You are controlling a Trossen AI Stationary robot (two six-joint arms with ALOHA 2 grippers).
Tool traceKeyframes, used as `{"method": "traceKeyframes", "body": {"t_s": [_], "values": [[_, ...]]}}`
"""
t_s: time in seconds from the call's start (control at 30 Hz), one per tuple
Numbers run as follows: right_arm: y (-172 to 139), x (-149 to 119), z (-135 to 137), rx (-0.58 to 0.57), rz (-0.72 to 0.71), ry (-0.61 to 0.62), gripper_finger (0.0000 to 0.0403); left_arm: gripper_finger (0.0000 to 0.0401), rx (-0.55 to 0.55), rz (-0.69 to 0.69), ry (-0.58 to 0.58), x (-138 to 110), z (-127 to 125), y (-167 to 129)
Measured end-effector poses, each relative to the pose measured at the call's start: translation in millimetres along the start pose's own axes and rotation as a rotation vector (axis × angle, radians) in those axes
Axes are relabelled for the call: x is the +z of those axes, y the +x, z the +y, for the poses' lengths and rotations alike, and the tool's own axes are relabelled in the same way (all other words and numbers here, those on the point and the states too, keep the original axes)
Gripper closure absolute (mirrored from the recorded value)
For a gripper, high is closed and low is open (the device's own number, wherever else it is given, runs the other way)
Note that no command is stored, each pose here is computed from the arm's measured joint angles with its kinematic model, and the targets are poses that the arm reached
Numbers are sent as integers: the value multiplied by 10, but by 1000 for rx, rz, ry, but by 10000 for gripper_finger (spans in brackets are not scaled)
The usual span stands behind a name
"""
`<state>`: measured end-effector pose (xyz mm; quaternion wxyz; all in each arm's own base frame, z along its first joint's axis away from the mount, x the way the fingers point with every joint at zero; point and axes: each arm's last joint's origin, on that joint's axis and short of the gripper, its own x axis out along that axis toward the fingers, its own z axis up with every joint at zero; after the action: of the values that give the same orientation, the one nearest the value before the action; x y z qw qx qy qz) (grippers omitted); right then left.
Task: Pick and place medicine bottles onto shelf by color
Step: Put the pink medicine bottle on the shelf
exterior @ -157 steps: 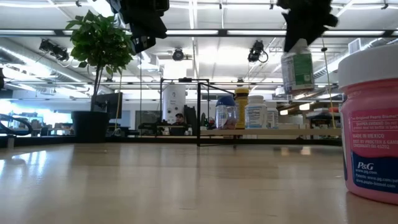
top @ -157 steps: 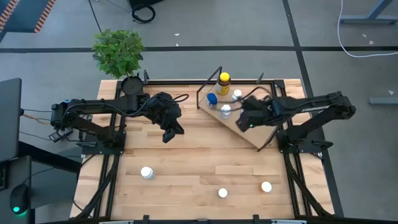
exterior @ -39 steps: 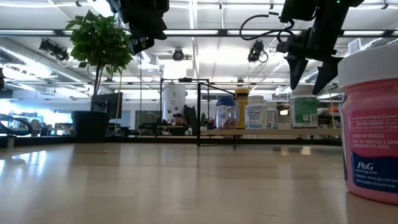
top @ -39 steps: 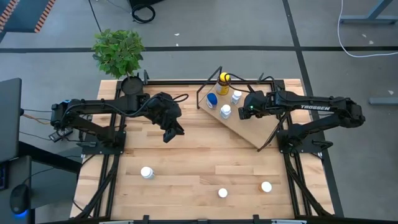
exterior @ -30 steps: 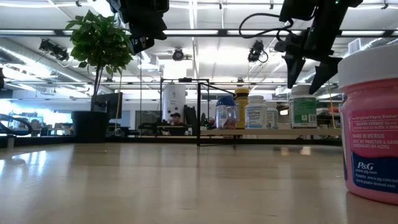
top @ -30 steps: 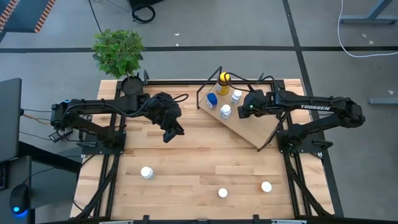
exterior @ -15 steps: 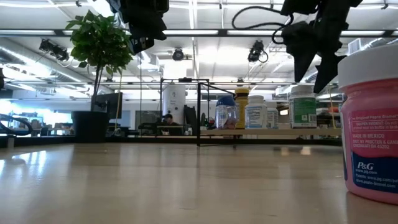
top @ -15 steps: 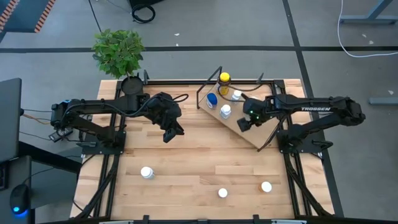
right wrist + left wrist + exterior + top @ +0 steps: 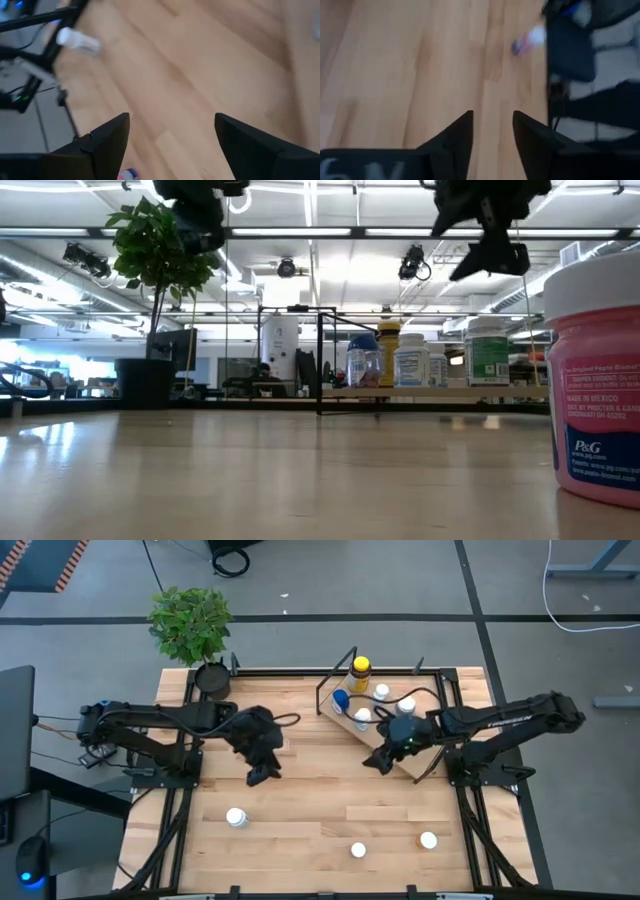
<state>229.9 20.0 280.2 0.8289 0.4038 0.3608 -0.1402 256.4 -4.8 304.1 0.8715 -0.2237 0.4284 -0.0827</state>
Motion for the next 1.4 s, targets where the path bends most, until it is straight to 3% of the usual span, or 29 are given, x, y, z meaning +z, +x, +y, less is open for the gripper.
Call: {"method": "traceKeyframes", "body": {"t_s": [0.23,0.37,0.57,0.73,1.07,1.4], "values": [[178,-83,270,88,26,-124,121,173,15,13,65,-95,-166,-22],[316,-78,615,97,89,-270,122,141,-1,39,111,-141,-241,4],[550,-105,1208,52,210,-445,122,127,-7,80,160,-208,-316,29],[719,-280,1536,3,324,-449,102,135,-5,73,178,-213,-340,36],[965,-919,1645,-166,512,-375,30,140,13,71,169,-214,-337,38],[1244,-1211,1563,-321,479,-382,18,142,92,40,135,-204,-314,37]]}}
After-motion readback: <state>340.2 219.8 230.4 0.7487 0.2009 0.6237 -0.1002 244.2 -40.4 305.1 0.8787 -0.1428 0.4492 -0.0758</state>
